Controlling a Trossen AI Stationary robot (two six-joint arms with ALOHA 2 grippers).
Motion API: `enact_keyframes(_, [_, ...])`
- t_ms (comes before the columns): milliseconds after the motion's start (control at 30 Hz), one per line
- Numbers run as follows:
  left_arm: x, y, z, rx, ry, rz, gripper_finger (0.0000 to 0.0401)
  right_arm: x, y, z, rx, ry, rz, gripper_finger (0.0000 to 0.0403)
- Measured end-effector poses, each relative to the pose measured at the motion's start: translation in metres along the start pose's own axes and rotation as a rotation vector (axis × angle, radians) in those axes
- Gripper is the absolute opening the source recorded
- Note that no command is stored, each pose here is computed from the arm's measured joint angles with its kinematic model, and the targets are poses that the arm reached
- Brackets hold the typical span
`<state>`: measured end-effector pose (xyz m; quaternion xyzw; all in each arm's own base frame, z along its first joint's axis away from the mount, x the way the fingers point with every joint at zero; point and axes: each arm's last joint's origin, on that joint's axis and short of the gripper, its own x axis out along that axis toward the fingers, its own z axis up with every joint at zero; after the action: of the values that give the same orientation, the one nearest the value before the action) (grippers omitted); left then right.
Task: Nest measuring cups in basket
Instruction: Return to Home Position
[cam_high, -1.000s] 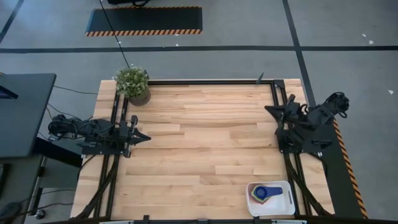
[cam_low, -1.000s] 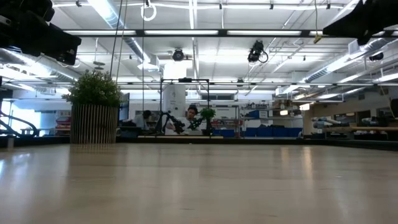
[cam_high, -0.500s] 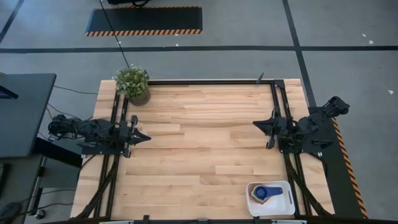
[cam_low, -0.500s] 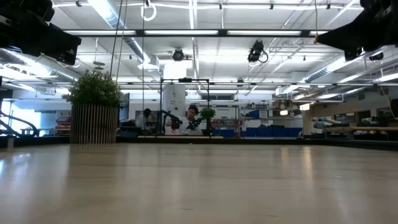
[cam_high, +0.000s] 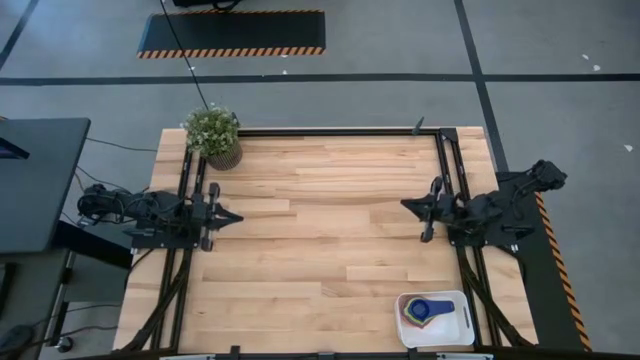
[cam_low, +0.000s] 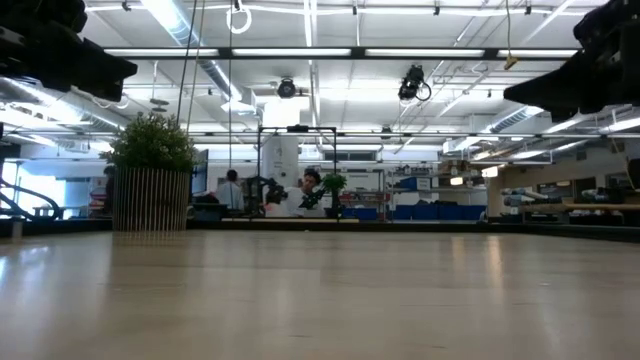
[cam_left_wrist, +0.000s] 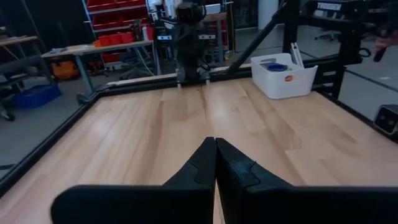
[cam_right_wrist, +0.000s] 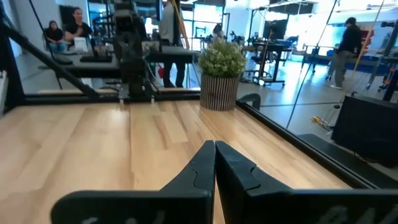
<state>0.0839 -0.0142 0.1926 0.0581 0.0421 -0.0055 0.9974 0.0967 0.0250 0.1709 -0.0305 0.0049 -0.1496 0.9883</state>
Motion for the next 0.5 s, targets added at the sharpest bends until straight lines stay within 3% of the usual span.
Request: enact_keyframes(500, [0.0, 0.0007, -0.0002, -0.004, 0.003, 0.025, 0.0013, 0.0016, -0.0015, -0.0071, -0.127, 0.029, -0.024, 0.0018])
